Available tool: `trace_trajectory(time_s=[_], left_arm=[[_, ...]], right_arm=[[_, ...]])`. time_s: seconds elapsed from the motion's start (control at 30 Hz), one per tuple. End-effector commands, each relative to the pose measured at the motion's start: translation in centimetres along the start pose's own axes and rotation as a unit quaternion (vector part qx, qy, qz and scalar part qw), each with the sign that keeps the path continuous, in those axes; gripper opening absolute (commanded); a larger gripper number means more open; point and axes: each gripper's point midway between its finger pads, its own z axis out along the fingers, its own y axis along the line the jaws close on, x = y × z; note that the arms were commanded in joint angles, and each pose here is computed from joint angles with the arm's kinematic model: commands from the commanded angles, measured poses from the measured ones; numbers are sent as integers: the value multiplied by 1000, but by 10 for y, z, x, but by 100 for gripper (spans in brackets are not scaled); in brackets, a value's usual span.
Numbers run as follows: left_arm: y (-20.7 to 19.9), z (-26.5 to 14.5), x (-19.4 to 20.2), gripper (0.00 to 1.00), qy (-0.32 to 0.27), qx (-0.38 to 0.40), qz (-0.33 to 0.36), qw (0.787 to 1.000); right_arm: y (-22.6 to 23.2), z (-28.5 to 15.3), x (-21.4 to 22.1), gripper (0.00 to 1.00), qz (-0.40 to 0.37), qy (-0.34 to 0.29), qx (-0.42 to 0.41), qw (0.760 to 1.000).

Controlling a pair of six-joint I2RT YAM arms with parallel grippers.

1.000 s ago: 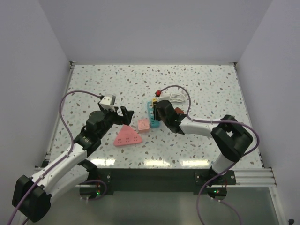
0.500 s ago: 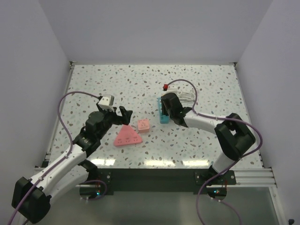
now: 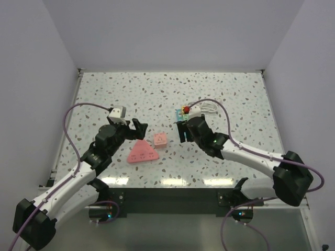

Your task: Insert the plug

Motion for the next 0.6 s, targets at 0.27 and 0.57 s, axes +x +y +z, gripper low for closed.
trace_trajectory(time_s=[0.27,0.57], left_arm=[[-70,3,45,94,64,2,1,998],[-66,3,70,83,88,-73,25,993]], right_arm=[[-37,-57,-66,84,71,-119,56,989],[-27,-62,-69,85,78,-129,22,988]])
